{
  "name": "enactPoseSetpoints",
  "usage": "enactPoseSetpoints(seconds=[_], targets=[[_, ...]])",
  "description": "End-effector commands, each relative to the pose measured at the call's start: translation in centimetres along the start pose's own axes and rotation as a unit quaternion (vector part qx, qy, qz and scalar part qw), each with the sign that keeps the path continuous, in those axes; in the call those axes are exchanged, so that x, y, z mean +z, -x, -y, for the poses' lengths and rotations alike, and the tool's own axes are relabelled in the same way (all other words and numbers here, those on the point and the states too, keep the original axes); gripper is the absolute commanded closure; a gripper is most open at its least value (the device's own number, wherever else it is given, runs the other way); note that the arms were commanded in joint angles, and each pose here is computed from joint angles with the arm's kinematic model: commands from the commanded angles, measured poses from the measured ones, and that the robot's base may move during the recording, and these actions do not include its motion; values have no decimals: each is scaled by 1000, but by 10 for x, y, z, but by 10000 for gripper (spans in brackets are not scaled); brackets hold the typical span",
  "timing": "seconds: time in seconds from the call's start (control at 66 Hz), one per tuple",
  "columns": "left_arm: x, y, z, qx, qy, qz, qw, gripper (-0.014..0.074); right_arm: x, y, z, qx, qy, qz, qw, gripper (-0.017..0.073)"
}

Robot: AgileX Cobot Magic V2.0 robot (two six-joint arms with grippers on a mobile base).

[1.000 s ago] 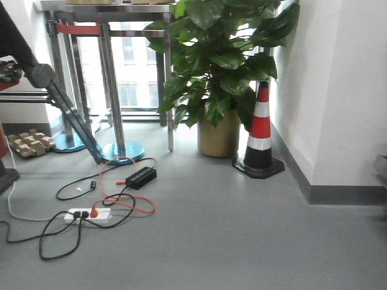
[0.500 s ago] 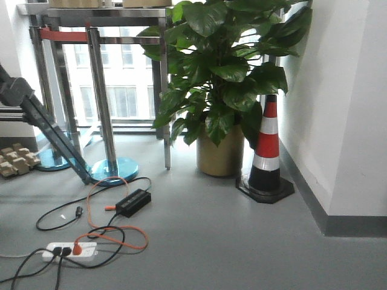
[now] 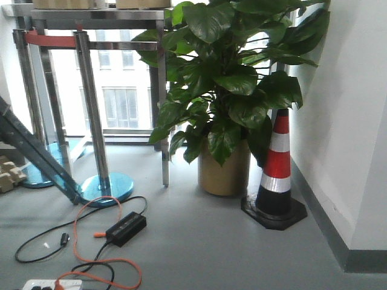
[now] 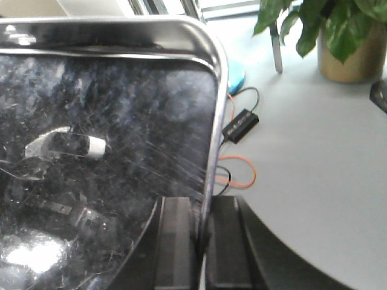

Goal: Stack silver trays without gaps
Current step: 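Turn the base past the cone toward the other bin shelf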

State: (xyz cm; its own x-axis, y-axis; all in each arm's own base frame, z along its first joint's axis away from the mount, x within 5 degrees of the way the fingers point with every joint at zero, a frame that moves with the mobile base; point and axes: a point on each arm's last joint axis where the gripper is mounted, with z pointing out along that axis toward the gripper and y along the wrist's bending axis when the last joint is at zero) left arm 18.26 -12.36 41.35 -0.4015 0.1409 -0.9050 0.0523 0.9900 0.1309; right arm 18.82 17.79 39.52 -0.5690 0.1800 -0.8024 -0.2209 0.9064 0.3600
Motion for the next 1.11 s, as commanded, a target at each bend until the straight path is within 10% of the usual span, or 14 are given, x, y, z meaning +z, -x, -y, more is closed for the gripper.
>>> enactPoseSetpoints(seconds=[0.0,1.091], targets=[[1,3,10,5,-41,20,999,610,-8,10,-17,-3,88,44,995,564],[1,3,10,5,-41,20,999,610,-8,10,-18,-3,95,47,994,564]])
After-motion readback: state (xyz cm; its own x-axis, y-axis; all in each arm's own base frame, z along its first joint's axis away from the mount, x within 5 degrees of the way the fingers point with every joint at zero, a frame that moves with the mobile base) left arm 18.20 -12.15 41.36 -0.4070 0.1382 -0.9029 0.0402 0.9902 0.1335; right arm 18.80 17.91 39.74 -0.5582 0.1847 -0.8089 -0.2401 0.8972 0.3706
